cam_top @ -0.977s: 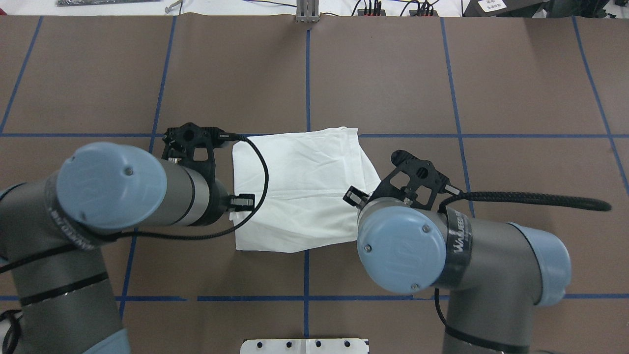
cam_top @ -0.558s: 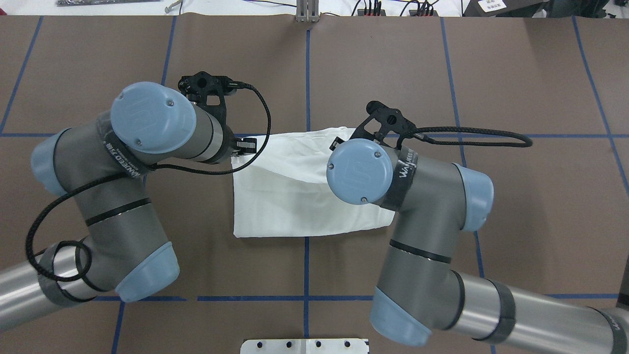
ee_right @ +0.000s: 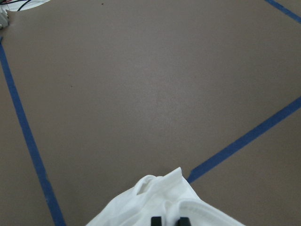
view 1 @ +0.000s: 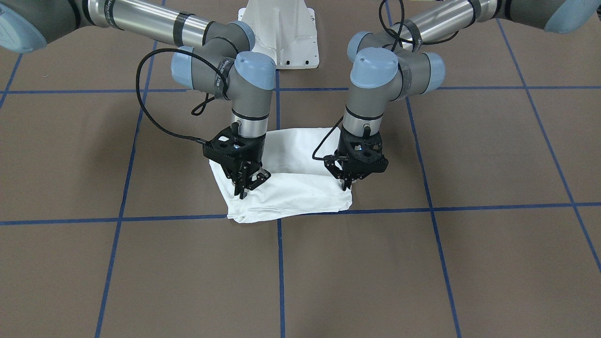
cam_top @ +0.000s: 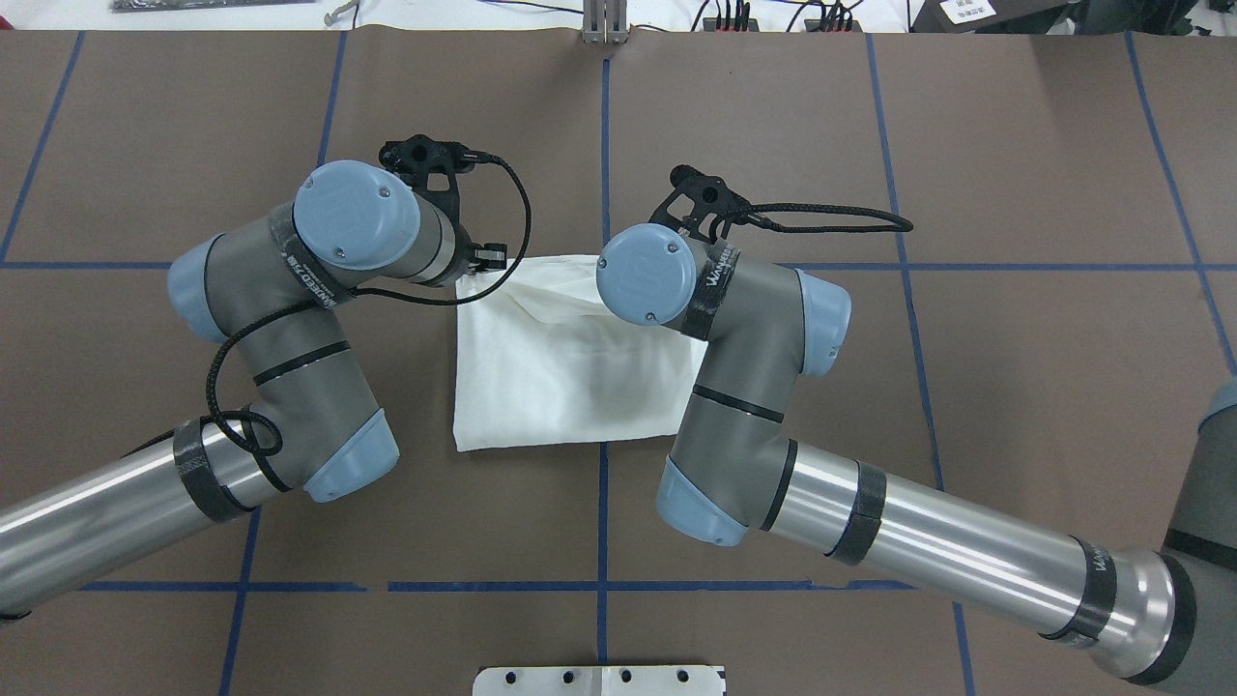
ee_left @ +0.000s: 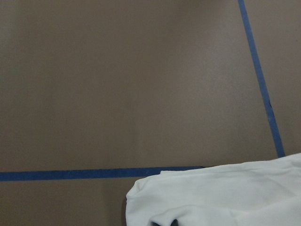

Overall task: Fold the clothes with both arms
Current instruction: 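Lift the near edge with both grippers and fold it away from the robot, then release the shirt and raise both grippers away from it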

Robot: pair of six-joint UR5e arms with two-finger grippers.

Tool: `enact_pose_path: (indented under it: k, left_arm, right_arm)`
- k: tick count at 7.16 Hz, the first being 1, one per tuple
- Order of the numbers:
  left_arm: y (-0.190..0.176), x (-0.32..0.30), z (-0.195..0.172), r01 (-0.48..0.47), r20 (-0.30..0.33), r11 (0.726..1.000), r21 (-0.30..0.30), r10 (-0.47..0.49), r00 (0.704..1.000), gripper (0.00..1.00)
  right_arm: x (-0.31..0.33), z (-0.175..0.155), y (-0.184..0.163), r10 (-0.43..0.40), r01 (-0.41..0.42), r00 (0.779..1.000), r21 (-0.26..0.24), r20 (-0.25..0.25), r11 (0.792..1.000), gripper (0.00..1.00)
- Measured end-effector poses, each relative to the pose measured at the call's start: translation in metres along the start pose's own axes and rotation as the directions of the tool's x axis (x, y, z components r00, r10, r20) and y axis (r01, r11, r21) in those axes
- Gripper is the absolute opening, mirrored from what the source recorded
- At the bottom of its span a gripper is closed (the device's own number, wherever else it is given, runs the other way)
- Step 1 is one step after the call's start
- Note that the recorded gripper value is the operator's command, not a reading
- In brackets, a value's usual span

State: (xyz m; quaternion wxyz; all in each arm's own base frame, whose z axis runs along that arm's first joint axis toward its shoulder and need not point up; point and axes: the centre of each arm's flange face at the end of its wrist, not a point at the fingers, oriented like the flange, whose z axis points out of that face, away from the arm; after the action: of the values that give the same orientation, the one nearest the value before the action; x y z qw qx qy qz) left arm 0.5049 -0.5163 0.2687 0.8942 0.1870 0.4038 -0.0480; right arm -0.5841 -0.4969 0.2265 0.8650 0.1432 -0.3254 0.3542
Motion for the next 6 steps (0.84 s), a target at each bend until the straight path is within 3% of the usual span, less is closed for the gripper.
enact_pose_path:
  k: [4,6]
  left_arm:
    - [-0.003,-0.012,-0.013,-0.143,-0.048,0.989,0.034,0.144,0.988,1.0]
    - [0.033,-0.001,-0.011,-0.173,-0.066,0.985,0.013,0.174,0.983,1.0]
  right_arm:
    - [0.004,-0.013,-0.069,-0.085,0.087,0.996,-0.132,0.02,0.987,1.0]
    - [0.034,-0.023,-0.081,-0.122,0.127,0.991,-0.153,0.047,0.98,1.0]
